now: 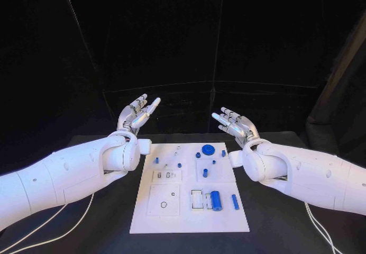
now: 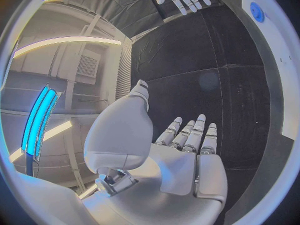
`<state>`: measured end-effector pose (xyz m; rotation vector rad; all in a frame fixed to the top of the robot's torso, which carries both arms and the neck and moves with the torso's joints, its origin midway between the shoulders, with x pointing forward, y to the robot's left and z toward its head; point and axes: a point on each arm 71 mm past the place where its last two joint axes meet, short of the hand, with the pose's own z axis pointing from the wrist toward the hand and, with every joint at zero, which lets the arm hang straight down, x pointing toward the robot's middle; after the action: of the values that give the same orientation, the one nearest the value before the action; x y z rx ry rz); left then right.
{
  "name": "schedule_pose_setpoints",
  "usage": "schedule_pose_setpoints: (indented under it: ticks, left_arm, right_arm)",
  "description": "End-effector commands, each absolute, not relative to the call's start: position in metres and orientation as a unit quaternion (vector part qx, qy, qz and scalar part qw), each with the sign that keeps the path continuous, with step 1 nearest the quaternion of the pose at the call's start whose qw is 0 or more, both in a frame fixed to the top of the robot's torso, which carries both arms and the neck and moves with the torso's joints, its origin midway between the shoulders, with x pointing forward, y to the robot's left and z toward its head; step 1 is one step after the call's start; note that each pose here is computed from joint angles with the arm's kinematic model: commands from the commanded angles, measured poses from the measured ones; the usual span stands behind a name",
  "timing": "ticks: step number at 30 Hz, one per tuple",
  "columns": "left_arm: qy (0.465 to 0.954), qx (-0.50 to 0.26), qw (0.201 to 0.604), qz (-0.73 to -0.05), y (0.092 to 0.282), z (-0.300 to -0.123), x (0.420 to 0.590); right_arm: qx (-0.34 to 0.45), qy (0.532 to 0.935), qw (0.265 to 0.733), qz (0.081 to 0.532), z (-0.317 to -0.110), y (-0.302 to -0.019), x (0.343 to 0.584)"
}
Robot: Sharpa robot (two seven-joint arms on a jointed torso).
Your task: Assemble the parts on the task board
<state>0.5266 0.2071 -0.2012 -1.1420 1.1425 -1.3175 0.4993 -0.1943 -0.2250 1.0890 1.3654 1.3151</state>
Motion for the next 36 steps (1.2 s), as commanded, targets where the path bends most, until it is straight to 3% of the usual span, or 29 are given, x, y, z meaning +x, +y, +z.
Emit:
schedule_pose_setpoints:
  ticks: [1, 8, 9, 25, 29, 36]
  left_arm:
    - [0.458, -0.452, 0.481, -0.595, 0.203, -0.194, 0.53]
    - [0.458, -0.452, 0.481, -0.596, 0.203, -0.194, 0.53]
    - [0.457, -0.458, 0.483, -0.589, 0.22, -0.195, 0.532]
    - [0.48, -0.432, 0.466, -0.605, 0.228, -0.19, 0.52]
    - [0.494, -0.418, 0.451, -0.615, 0.227, -0.187, 0.513]
    - [0.506, -0.402, 0.428, -0.632, 0.224, -0.178, 0.495]
  right_arm:
    - [0.387, 0.604, 0.408, 0.564, -0.225, -0.183, 0.501]
    - [0.369, 0.62, 0.396, 0.567, -0.225, -0.182, 0.506]
    - [0.296, 0.615, 0.503, 0.53, -0.22, -0.205, 0.516]
    - [0.142, 0.662, 0.567, 0.469, -0.198, -0.211, 0.527]
    - [0.074, 0.68, 0.584, 0.438, -0.188, -0.204, 0.532]
    - [-0.067, 0.708, 0.614, 0.341, -0.174, -0.186, 0.539]
